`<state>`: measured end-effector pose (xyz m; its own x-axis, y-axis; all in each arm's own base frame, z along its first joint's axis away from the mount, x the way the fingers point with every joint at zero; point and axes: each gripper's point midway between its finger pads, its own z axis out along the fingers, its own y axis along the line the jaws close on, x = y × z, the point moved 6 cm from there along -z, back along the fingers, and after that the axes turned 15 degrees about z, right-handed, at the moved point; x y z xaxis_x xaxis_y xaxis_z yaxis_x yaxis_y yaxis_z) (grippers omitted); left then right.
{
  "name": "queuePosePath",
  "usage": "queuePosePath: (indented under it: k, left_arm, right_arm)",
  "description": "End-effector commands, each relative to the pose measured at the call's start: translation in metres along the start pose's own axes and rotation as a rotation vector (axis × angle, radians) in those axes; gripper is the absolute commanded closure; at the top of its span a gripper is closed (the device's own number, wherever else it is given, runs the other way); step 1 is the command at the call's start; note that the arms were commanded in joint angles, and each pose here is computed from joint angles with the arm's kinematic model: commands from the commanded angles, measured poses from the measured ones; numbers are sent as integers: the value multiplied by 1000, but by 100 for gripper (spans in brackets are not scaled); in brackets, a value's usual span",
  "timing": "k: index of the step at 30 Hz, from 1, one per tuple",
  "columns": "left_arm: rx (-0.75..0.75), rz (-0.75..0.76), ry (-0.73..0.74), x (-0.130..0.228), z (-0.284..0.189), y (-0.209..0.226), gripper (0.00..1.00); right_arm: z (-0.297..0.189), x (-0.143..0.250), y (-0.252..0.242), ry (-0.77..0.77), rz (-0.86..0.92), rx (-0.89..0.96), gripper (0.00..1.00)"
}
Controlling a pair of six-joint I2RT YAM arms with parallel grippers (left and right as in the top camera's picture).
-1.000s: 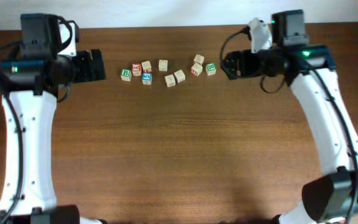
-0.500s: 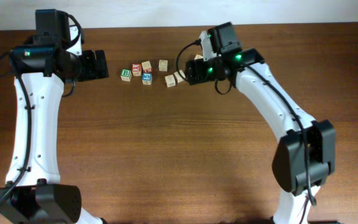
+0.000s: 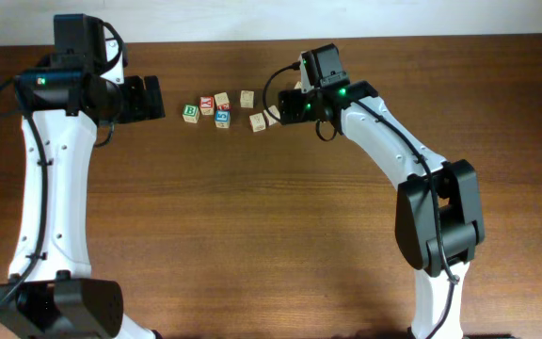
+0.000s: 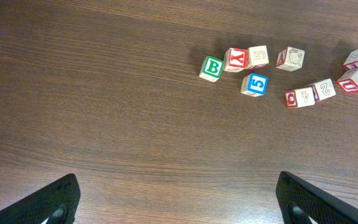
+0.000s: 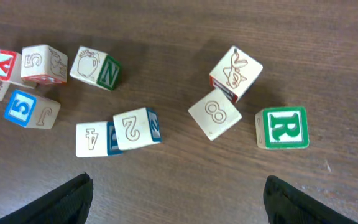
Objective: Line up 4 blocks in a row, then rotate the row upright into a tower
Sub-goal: 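Grasp a wooden picture block with the right gripper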
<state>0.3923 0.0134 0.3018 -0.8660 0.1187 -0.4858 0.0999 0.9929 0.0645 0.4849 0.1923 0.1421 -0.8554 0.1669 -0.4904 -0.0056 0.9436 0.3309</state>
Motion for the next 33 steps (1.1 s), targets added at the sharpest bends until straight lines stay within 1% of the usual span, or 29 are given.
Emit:
queuePosePath:
  k: [1, 5, 7, 9, 11, 13, 18, 21, 24, 29, 33]
  left_arm:
    - [-14, -17, -25, -5, -7, 3, 1]
    - [-14, -17, -25, -5, -7, 3, 1]
    - [-14, -17, -25, -5, -7, 3, 1]
    - [-14, -17, -25, -5, -7, 3, 1]
    - [-14, -17, -25, -5, -7, 3, 1]
    - [-14, -17, -25, -5, -7, 3, 1]
    - [-14, -17, -25, -5, -7, 3, 1]
    - [-14, -17, -25, -5, -7, 3, 1]
    - [-14, -17, -25, -5, -7, 3, 1]
    - [-14, -17, -25, -5, -7, 3, 1]
    - [-14, -17, -25, -5, -7, 3, 1]
  right_arm:
    - [-1, -6, 1, -23, 11, 7, 12]
    - [0, -8, 2, -38, 10, 2, 14]
    - [6, -8, -1, -43, 50, 18, 15]
    - [17, -4, -5, -35, 79, 33, 15]
    - [31, 0, -9, -30, 94, 36, 19]
    - [38, -1, -9, -41, 92, 31, 20]
    - [53, -11, -9, -122, -2, 26, 29]
    - [62, -12, -10, -140, -69, 21, 31]
    - [70, -12, -10, -155, -114, 16, 32]
    - [84, -10, -13, -172, -113, 10, 30]
    - [92, -8, -15, -176, -113, 8, 31]
